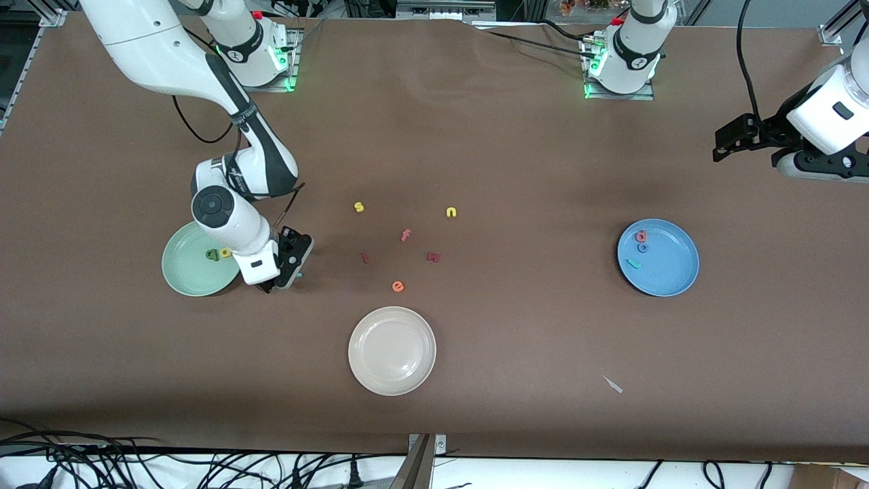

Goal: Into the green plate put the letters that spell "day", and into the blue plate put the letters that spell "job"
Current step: 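Move the open right gripper down over the teal letter beside the plate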

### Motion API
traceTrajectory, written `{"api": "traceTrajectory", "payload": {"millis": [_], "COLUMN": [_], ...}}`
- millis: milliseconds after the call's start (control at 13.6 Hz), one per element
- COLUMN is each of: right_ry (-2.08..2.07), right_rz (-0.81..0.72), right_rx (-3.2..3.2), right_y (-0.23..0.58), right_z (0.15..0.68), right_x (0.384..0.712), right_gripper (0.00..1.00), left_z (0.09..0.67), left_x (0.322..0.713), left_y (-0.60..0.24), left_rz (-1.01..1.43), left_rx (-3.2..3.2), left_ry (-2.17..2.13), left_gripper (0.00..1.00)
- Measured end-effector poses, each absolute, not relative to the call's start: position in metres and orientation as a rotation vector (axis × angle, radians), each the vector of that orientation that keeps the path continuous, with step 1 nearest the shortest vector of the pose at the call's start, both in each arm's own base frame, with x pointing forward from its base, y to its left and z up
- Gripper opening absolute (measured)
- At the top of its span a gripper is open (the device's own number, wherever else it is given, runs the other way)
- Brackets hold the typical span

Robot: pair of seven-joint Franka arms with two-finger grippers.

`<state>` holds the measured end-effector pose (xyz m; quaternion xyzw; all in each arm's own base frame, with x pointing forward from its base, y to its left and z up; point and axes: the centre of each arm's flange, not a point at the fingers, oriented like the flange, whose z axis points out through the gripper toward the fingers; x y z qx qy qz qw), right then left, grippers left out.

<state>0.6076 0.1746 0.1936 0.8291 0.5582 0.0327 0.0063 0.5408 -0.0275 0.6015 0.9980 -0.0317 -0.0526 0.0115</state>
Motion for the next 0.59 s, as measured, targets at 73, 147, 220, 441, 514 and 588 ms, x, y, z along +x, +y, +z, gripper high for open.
{"api": "traceTrajectory", "payload": {"millis": [73, 147, 220, 441, 514, 588], "right_ry": [1.777, 1.805, 1.827, 1.869, 1.874, 1.876], "right_rz": [0.103, 0.101, 0.098, 0.084, 0.082, 0.078], "right_rx": [2.574, 2.555, 2.541, 2.516, 2.513, 2.513], "right_y": [0.175, 0.176, 0.176, 0.176, 0.176, 0.176], "right_z": [0.191, 0.187, 0.183, 0.175, 0.174, 0.173], "right_x": [0.61, 0.612, 0.613, 0.614, 0.614, 0.613], "right_gripper": [1.0, 1.0, 1.0, 0.98, 0.98, 0.93], "left_z": [0.602, 0.602, 0.602, 0.602, 0.602, 0.602], "left_x": [0.541, 0.541, 0.541, 0.541, 0.541, 0.541], "left_y": [-0.027, -0.028, -0.028, -0.027, -0.027, -0.027], "left_rz": [-0.164, -0.164, -0.164, -0.164, -0.164, -0.164], "left_rx": [3.113, 3.113, 3.113, 3.113, 3.113, 3.113], "left_ry": [-0.099, -0.099, -0.099, -0.099, -0.098, -0.098], "left_gripper": [1.0, 1.0, 1.0, 1.0, 1.0, 1.0]}}
